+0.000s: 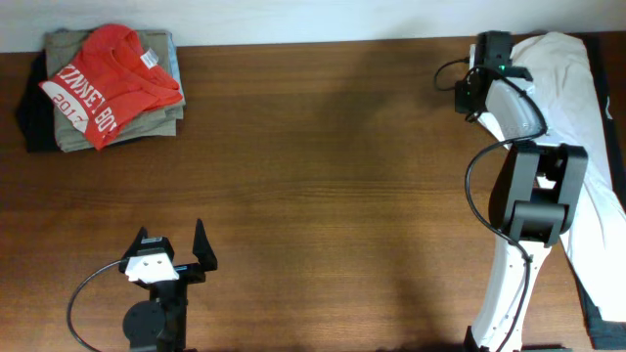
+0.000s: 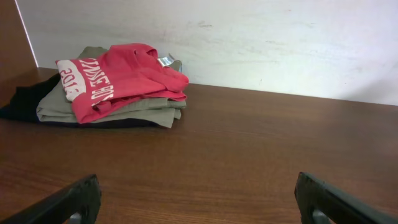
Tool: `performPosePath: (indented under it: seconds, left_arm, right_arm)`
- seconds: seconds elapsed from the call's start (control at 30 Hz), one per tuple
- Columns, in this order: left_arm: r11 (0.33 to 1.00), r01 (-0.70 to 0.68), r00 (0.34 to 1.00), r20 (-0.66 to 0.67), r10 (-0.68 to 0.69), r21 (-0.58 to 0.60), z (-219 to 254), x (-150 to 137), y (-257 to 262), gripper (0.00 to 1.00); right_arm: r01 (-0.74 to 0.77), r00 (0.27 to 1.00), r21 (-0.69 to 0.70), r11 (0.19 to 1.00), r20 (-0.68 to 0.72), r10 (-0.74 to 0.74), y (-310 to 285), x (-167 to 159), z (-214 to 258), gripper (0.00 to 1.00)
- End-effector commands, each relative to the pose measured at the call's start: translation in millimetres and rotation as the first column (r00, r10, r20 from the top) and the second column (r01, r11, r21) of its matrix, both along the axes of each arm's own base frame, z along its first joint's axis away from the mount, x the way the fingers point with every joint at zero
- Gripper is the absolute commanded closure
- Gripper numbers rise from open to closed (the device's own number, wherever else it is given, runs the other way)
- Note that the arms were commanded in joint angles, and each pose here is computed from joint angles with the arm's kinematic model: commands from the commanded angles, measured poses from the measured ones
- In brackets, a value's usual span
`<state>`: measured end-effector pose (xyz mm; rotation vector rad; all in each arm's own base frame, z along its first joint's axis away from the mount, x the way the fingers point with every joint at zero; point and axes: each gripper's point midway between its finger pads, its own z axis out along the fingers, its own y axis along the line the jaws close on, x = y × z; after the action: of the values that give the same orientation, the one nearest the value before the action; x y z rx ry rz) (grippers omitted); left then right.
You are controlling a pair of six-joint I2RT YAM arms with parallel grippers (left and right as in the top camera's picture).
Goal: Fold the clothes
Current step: 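Grasp the white shirt's upper edge with the right gripper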
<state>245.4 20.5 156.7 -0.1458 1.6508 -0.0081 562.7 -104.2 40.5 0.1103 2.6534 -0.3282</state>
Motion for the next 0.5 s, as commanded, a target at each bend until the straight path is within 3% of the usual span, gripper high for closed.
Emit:
performPosePath:
  seconds: [0.0,0.03,0.07,0.2,0.23,0.27,0.47]
  left_arm:
    - [1.0,-0.002,1.0,-0.003,0.002,0.016,-2,0,1,0.01]
    - [1.0,-0.002,1.0,-0.002,0.002,0.016,-2,0,1,0.01]
    - [1.0,-0.002,1.0,-0.002,0.002,0.016,-2,0,1,0.01]
    - [1.0,-0.002,1.0,-0.002,0.002,0.016,-2,0,1,0.01]
    - [1.0,-0.002,1.0,-0.003,0.002,0.016,-2,0,1,0.01]
    - [1.0,-0.002,1.0,-0.002,0.002,0.016,-2,0,1,0.01]
    - [1.0,-0.002,1.0,-0.002,0.002,0.016,-2,0,1,0.01]
  right_arm:
    - [-0.012,0.998,0.006,1.0,0.057,0.012,15,14,32,0.86]
    - [-0.016,0.998,0.006,1.0,0.053,0.015,18,13,31,0.86]
    - [-0.017,0.999,0.007,1.0,0.046,0.017,19,12,30,0.96]
    - [-0.057,0.997,0.018,0.998,0.05,0.056,40,12,39,0.96]
    - [-0.058,0.997,0.004,0.998,0.056,0.058,43,13,43,0.9]
    - [-0.048,0.997,-0.021,0.999,0.052,0.049,40,12,43,0.55]
    - [0.012,0.999,-0.007,1.0,-0.051,-0.012,6,-7,6,0.55]
